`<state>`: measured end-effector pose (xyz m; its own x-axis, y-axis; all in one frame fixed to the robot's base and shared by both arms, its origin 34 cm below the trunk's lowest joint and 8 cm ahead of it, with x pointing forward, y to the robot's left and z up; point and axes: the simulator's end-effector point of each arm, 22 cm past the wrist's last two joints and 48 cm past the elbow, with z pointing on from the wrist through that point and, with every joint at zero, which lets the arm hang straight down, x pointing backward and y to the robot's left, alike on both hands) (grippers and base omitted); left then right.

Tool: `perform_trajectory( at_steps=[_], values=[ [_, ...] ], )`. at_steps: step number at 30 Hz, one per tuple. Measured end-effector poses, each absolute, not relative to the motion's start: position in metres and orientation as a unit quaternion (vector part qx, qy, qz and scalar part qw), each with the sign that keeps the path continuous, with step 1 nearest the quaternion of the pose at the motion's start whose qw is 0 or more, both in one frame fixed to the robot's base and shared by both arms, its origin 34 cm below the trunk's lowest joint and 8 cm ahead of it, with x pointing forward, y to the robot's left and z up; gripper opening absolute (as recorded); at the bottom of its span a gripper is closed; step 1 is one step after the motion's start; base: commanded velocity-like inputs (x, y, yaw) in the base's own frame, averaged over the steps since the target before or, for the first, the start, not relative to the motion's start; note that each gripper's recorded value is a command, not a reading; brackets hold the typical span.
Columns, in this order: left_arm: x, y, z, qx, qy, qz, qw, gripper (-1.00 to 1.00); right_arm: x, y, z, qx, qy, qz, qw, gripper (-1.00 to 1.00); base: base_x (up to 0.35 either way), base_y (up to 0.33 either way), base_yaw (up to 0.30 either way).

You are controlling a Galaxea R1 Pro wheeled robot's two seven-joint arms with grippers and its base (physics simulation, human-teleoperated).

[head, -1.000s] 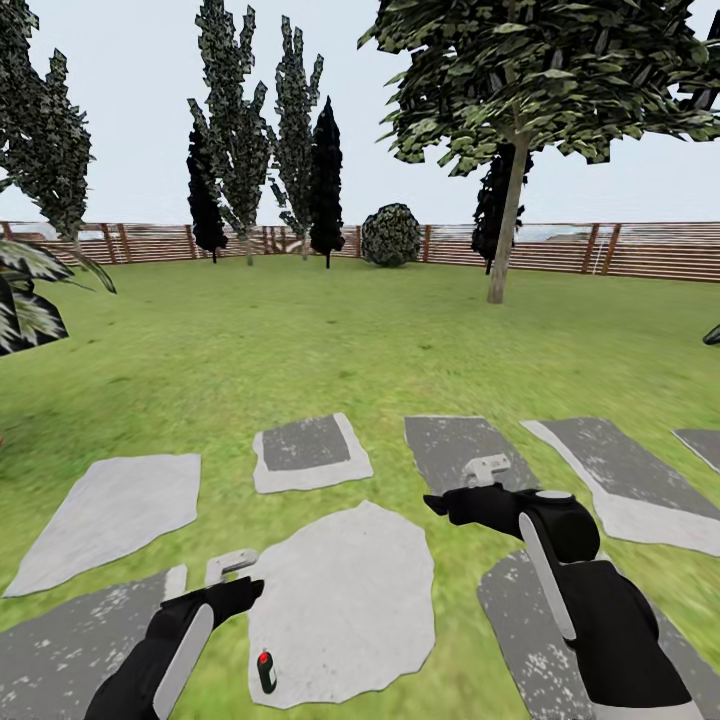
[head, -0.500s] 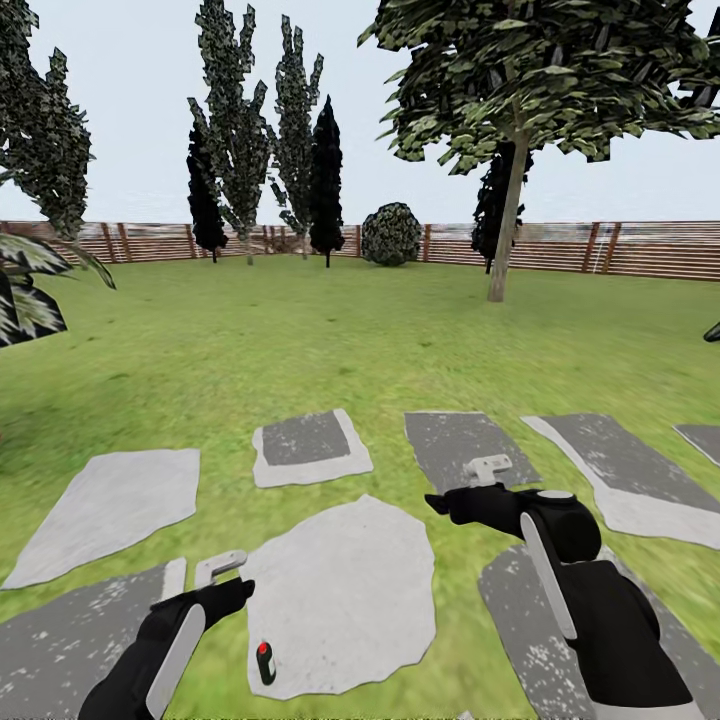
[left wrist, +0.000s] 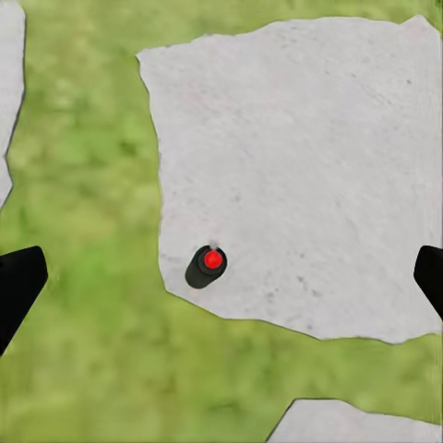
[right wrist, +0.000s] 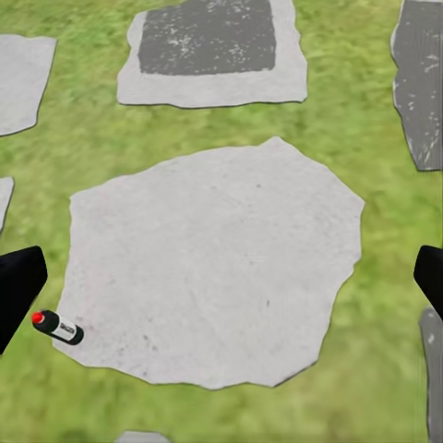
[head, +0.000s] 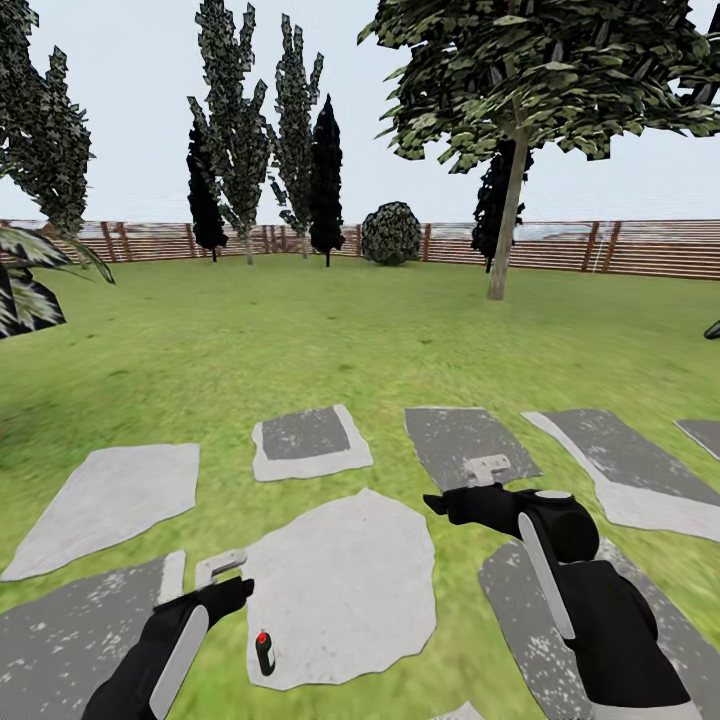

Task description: Pick up the pesticide atomizer in the garden and spray insectifuge to fully cover both potted plants in the garden.

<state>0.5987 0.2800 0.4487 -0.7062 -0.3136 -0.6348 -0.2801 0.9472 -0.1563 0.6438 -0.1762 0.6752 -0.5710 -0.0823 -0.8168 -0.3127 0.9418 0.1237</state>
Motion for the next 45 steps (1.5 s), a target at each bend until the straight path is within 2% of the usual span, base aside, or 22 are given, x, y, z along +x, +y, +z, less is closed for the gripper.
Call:
perform_trajectory(
  at_steps=[26, 45],
  values=[
    [0.579, 0.286, 0.385, -0.167, 0.923, -0.002, 0.346, 1.00, 0.629, -0.178, 0.618, -0.111, 0.877, 0.127, 0.451, 1.00, 0.000, 0.000, 0.000],
    [0.577, 0.261, 0.355, -0.145, 0.933, -0.003, 0.328, 1.00, 0.665, -0.180, 0.619, -0.110, 0.874, 0.125, 0.456, 1.00, 0.000, 0.000, 0.000]
  ],
)
